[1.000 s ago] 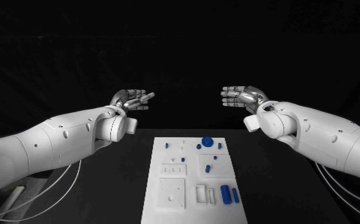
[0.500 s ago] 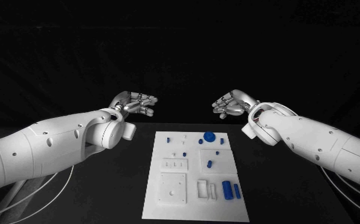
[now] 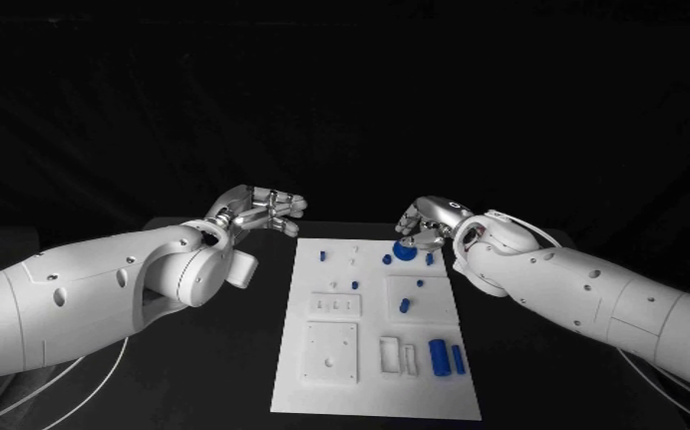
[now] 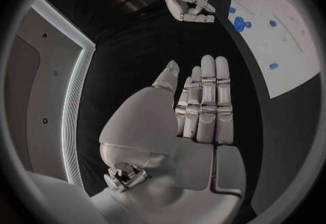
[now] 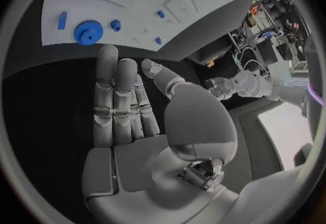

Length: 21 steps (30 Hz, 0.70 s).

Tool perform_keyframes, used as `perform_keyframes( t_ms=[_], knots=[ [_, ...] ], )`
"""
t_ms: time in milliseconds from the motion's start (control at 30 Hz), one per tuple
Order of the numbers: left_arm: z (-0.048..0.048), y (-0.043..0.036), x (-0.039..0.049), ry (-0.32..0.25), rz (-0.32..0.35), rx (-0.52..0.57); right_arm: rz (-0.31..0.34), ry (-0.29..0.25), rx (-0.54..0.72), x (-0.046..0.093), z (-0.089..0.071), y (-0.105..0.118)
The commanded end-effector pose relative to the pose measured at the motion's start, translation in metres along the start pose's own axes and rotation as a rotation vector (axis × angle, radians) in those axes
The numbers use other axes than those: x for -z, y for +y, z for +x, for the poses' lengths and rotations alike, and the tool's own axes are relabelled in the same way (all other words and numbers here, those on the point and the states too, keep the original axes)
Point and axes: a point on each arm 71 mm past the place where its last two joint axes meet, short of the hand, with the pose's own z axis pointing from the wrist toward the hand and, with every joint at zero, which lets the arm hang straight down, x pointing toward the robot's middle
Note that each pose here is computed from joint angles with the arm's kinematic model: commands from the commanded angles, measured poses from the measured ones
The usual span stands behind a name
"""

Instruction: Assemble the parts on the task board

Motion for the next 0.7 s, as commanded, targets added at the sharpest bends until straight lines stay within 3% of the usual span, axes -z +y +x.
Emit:
perform_keyframes(
  t_ms=[33,700],
  knots=[
    [0.0092,-0.0044,0.0024,0.049,0.023,0.005,0.01,-0.047,0.141,-0.001,0.004,0.0],
    [0.0287,-0.0162,0.0099,0.104,0.044,0.038,0.044,-0.097,0.239,-0.009,0.023,0.006]
  ],
)
